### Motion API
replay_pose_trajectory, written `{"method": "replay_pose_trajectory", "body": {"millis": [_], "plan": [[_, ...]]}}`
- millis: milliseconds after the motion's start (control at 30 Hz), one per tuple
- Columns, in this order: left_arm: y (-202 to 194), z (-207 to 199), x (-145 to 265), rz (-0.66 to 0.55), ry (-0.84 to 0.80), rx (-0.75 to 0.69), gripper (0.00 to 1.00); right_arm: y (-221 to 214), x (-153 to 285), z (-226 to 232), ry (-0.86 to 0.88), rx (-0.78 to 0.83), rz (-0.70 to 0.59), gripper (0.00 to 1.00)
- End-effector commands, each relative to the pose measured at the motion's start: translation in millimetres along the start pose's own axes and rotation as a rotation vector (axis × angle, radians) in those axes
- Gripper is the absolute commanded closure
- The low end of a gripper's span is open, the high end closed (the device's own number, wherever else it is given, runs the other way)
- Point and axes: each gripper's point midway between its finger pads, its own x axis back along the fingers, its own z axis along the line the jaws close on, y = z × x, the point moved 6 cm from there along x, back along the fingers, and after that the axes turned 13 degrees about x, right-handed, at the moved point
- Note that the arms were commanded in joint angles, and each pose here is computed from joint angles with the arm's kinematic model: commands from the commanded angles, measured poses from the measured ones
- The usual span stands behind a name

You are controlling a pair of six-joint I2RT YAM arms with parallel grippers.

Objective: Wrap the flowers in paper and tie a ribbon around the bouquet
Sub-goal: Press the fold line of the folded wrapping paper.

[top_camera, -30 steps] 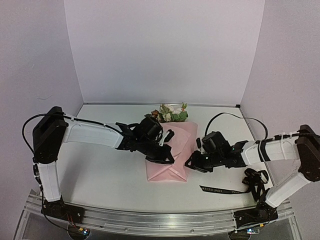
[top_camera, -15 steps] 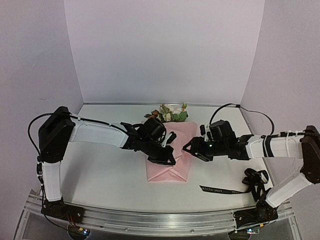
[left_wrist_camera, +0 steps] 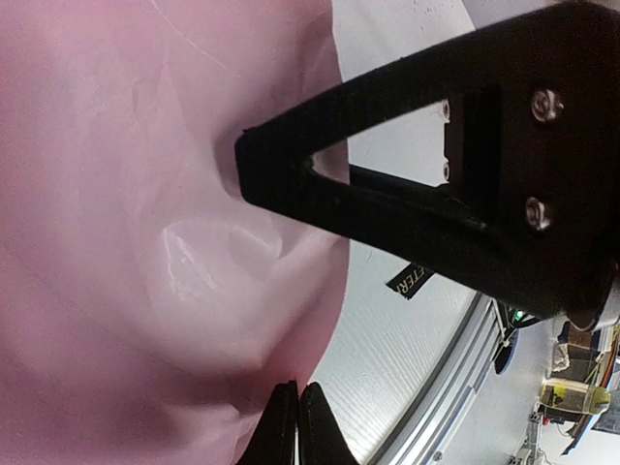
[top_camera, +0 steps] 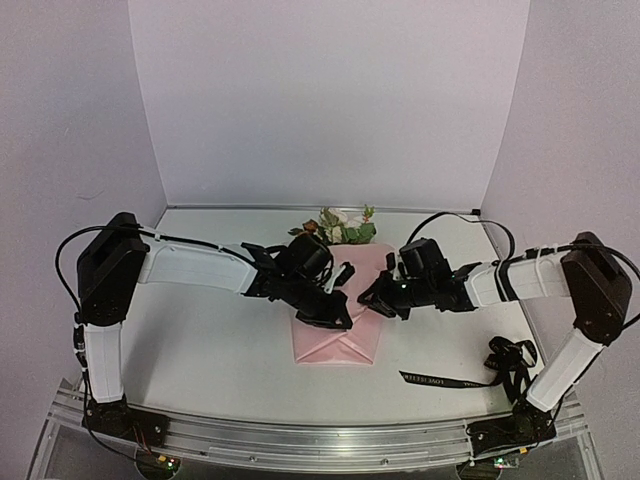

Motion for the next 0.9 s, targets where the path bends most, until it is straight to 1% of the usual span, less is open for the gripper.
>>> {"method": "replay_pose_trajectory", "body": {"millis": [0,67,133,167,233,333,467,567,633,767,867], "plan": [[5,-18,15,-0.021,-0.033,-0.039,0.88,21,-5,11,0.051,0.003,-0.041,0.94],[5,-20,23,-0.04,-0.032,-0.038,0.78,22,-9,3,0.041,0.0,-0.027,0.99],[4,-23,35,-0.066,-0.039,-0.036,0.67,23,-15,-5,0.035,-0.007,-0.008,1.0],[3,-24,41,-0.081,-0.041,-0.034,0.64,23,-18,-7,0.033,-0.006,0.0,1.0],[1,-21,50,-0.097,-0.042,-0.016,0.6,24,-22,-10,0.036,0.0,0.012,1.0],[-2,-9,63,-0.121,-0.03,0.03,0.6,24,-25,-13,0.031,0.014,0.017,1.0],[-8,28,75,-0.152,0.018,0.136,0.63,23,-25,-20,0.011,0.012,0.015,1.0],[-6,51,84,-0.178,0.006,0.217,0.66,19,-25,-24,-0.001,0.011,0.018,1.0],[-5,54,86,-0.179,-0.007,0.223,0.66,16,-25,-28,-0.016,0.008,0.02,1.0],[-6,57,75,-0.133,-0.025,0.229,0.68,10,-23,-35,-0.046,0.015,0.018,1.0],[-8,58,66,-0.096,-0.037,0.239,0.72,9,-20,-41,-0.071,0.024,0.006,1.0]]}}
